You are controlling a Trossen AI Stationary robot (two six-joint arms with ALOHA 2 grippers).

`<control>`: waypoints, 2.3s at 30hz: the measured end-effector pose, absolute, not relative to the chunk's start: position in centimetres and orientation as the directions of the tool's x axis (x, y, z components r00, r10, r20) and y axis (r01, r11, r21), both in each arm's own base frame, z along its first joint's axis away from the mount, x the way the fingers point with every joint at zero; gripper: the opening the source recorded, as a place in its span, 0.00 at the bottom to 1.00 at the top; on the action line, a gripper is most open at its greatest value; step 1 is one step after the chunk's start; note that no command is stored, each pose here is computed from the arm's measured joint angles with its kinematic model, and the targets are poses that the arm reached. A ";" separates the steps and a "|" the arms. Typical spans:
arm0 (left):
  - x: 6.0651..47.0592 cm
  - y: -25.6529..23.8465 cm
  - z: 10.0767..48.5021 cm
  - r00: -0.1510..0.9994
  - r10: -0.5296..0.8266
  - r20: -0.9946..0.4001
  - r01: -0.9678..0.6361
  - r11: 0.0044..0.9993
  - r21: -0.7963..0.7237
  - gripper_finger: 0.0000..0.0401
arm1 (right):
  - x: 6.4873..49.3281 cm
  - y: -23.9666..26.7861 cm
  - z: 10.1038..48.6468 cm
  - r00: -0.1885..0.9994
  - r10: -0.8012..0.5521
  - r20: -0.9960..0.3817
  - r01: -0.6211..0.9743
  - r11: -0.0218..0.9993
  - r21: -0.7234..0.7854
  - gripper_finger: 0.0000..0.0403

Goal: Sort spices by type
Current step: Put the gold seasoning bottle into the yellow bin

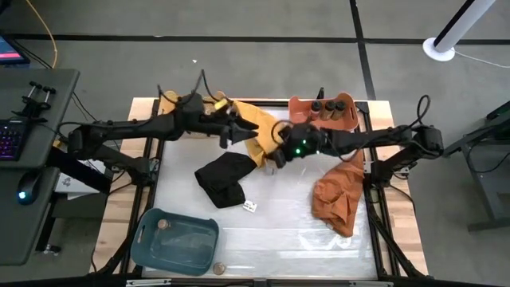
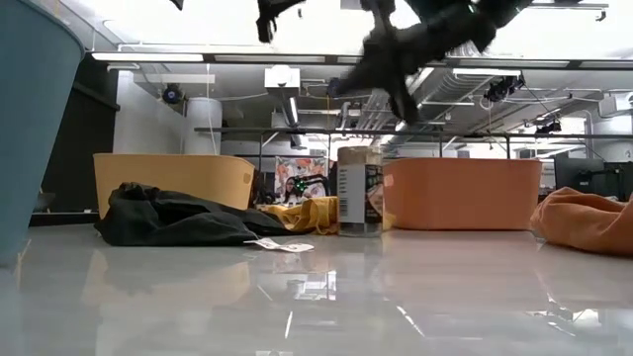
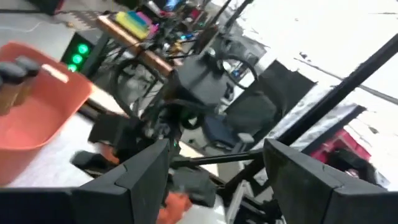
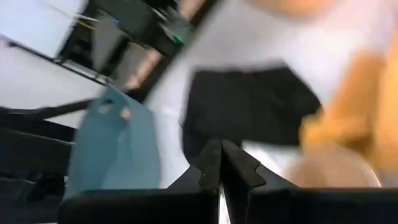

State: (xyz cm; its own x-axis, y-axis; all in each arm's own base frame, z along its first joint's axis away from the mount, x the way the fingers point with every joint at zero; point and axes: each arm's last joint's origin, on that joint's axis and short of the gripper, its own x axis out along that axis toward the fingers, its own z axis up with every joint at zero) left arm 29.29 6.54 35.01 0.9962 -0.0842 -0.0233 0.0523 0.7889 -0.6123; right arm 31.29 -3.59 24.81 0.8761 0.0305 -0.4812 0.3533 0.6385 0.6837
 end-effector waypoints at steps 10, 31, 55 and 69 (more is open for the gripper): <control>22.7 5.3 40.0 0.992 -0.082 0.100 0.119 0.883 -0.454 0.61 | 33.2 -4.3 33.1 0.951 -0.030 -0.307 0.169 0.884 0.437 0.00; 31.3 4.7 32.3 0.916 -0.055 -0.397 -0.104 0.925 -0.367 0.63 | 25.2 -4.5 40.4 0.259 -0.520 -0.814 0.651 0.716 -0.250 0.50; 41.8 5.7 24.7 0.590 -0.002 -0.807 0.018 1.000 0.011 0.84 | 23.9 -1.5 38.2 0.170 -0.492 -0.854 0.695 0.674 -0.250 0.56; 42.6 5.3 22.9 0.586 -0.048 -0.809 0.049 0.999 -0.023 0.84 | 24.0 -1.5 37.6 0.157 -0.484 -0.861 0.690 0.677 -0.255 0.56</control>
State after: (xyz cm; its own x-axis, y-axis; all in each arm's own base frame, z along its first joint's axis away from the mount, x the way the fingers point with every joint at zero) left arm 42.63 5.34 22.89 0.5861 -0.0478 -0.8088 0.0493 0.9985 -0.0233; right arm 23.98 -1.50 37.56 0.1566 -0.4843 -0.8608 0.6903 0.6770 -0.2553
